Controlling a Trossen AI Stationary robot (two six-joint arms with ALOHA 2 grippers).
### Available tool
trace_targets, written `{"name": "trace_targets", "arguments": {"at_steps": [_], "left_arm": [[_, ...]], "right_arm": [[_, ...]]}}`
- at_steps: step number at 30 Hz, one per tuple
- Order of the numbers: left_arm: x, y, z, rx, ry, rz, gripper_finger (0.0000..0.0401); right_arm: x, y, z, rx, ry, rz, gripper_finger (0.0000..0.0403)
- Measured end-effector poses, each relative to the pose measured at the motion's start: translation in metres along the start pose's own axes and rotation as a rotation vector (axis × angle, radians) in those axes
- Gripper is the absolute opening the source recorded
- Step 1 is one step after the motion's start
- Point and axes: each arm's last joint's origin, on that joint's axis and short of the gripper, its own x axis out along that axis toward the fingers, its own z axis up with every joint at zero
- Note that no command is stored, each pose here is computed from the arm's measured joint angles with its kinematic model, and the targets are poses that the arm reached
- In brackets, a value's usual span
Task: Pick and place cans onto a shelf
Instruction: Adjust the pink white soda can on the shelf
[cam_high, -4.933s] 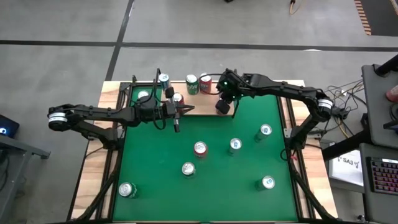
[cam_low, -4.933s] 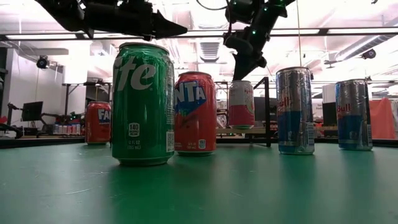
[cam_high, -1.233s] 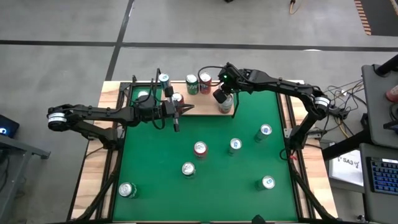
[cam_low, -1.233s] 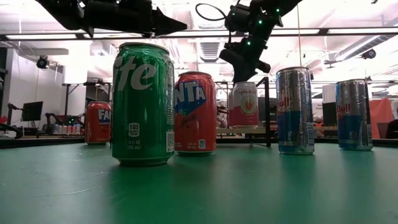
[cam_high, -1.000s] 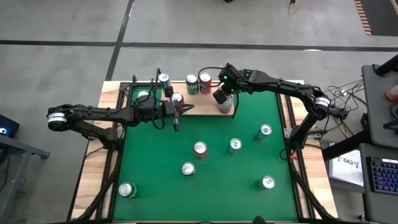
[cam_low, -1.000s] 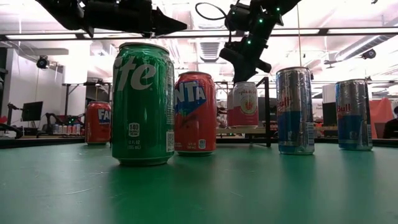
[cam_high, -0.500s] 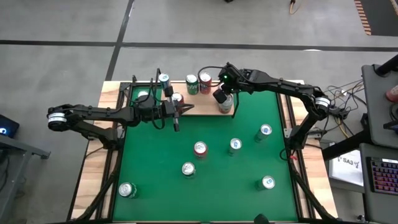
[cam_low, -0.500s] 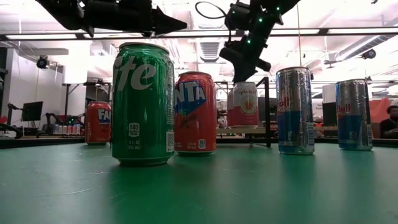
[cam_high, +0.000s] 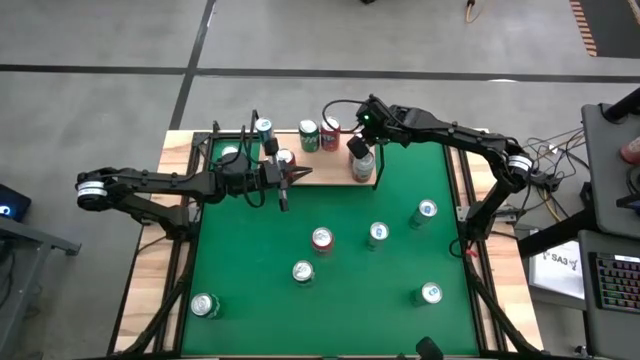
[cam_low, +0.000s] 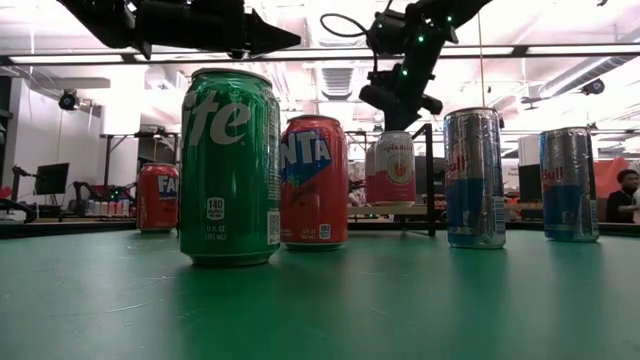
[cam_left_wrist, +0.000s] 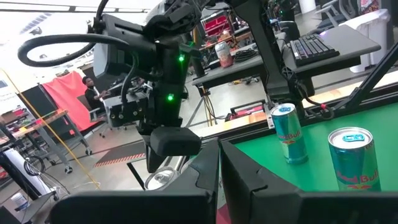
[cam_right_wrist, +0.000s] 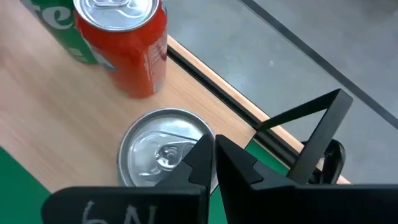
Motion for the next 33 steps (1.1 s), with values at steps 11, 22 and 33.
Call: {"name": "trace_targets", "arguments": {"at_steps": [11,22,33], "left_arm": [[0.0000,0.0000,0.0000,0.000,0.000,0.000,0.0000],[0.0000,-0.0001,0.0000,0.000,0.000,-0.001,0.0000],[0.0000,-0.0001,0.0000,0.000,0.000,0.000,0.0000]], "right_arm": [[0.0000,-0.0007,-0.0061,-0.006,0.057,-0.015,0.0012],[-0.0019,0.0012,-0.0094,-0.011,0.083,-0.015,0.0012],[-0.0016,0.0018,-0.0076,-0.013,0.064,-0.007,0.0012]]}}
